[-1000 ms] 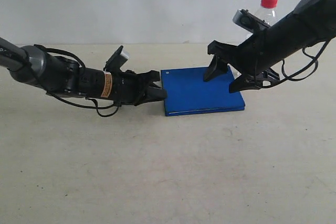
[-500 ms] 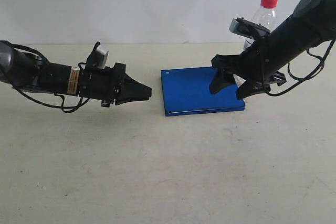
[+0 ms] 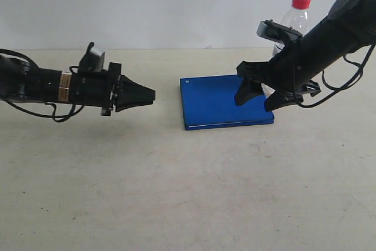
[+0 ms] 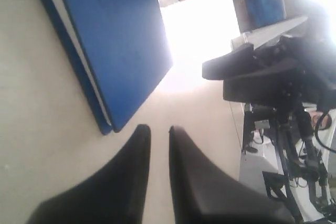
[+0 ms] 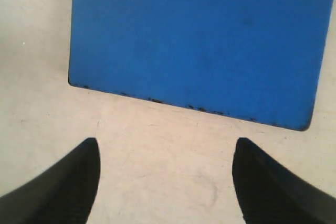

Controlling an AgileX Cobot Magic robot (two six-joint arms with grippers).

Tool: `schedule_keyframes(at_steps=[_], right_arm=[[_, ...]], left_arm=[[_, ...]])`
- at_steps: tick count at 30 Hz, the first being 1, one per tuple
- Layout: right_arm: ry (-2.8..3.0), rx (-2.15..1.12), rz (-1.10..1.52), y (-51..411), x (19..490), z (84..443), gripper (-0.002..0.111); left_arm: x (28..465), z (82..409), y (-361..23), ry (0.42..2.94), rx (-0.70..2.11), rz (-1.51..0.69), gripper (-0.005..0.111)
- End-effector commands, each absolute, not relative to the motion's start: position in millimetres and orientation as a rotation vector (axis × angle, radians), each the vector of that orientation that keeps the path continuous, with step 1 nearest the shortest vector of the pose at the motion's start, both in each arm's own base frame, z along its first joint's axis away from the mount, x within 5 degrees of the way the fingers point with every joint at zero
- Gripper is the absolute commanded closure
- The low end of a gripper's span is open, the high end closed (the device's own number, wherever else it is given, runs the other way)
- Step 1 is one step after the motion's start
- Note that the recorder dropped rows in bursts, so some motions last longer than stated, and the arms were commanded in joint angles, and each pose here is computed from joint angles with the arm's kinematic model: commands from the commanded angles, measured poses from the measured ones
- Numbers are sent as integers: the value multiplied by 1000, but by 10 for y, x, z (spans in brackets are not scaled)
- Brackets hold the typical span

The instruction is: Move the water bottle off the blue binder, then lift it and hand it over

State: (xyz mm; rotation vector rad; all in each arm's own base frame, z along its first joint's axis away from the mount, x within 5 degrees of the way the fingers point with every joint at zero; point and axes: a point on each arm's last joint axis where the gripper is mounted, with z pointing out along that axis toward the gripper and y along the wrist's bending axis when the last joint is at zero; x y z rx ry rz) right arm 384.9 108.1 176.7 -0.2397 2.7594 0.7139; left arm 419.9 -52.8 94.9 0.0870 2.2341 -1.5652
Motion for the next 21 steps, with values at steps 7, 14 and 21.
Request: schedule_keyframes(at_steps=[7, 14, 21], right_arm=[[2744, -258, 701, 1066, 3858, 1805, 45], [2776, -195, 673, 1043, 3854, 1790, 45], [2737, -91, 619, 1010, 3919, 1793, 45]], left_arm=[[4259, 1013, -672, 2124, 35, -1623, 93], [4378, 832, -1225, 2255, 144, -1162, 61], [4605, 704, -1365, 2273, -11, -1288, 51]])
